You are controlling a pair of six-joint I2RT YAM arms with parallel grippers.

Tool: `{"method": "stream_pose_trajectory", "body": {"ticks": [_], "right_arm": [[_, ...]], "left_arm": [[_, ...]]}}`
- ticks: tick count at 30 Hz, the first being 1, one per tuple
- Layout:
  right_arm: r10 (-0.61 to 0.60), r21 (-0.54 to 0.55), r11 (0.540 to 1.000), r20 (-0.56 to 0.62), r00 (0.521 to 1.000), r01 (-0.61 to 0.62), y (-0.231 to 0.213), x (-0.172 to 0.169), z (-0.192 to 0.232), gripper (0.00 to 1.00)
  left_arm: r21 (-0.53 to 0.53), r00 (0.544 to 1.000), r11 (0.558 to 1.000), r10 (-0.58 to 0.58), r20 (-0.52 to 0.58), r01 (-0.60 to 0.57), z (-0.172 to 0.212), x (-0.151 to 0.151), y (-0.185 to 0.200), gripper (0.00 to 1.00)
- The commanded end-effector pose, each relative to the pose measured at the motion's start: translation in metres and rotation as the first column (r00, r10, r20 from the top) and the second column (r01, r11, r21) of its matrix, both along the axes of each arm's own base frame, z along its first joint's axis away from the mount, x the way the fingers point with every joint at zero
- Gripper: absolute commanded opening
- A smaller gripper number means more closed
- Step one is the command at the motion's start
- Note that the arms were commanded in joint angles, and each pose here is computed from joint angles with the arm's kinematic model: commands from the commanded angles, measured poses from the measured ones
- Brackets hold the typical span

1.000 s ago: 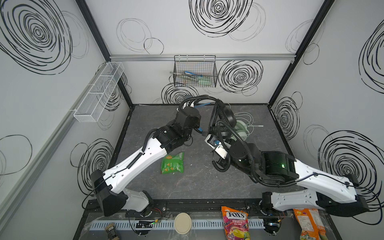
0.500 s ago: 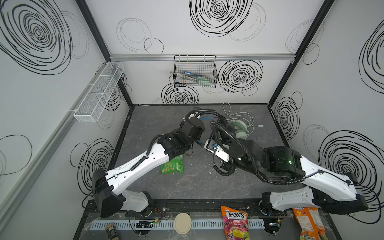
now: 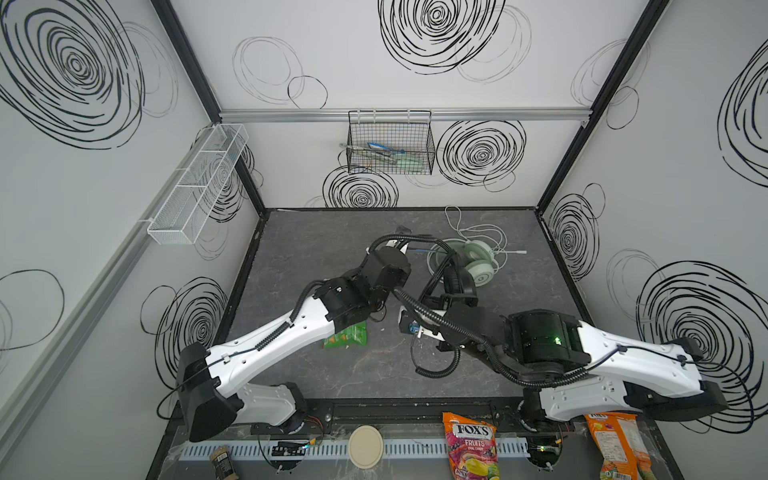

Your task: Wrap the headphones

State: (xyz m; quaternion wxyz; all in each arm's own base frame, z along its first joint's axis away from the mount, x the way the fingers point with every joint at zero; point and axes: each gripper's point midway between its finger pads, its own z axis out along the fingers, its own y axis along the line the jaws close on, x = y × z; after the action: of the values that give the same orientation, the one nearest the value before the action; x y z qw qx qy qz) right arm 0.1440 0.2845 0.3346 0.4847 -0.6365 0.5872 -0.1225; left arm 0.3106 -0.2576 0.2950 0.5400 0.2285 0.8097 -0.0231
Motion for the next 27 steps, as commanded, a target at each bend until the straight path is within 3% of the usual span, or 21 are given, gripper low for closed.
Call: {"method": "stream_pose_trajectory", "body": {"ticks": [1,7,11,18,27], "right_arm": [[-0.125,0.175,0.98,0.195,0.973,0.091,-0.029,0.02,0.074,0.0],[-0.157,0.28,0.953,0.133,0.979,0.115,-0.052,0.021,0.082,0.02],[-0.176,0.384,0.912,0.047,0.983,0.145,-0.068,0.026,0.08,0.05],[-0.212,0.294,0.932,-0.035,0.977,0.213,-0.083,0.044,0.019,0.04],[-0.298,0.372,0.856,-0.214,0.93,0.36,-0.093,0.095,-0.042,0.02]], "left_arm": [[0.047,0.984,0.983,-0.174,-0.041,0.176,-0.014,-0.022,-0.012,0.0],[-0.047,0.974,0.975,-0.218,-0.062,0.216,-0.009,-0.031,-0.014,0.0],[-0.105,0.964,0.962,-0.259,-0.063,0.251,0.001,-0.034,-0.017,0.0],[-0.16,0.956,0.947,-0.289,-0.05,0.278,0.014,-0.039,-0.024,0.0],[-0.262,0.95,0.937,-0.276,-0.147,0.232,-0.03,-0.021,-0.037,0.0]]}}
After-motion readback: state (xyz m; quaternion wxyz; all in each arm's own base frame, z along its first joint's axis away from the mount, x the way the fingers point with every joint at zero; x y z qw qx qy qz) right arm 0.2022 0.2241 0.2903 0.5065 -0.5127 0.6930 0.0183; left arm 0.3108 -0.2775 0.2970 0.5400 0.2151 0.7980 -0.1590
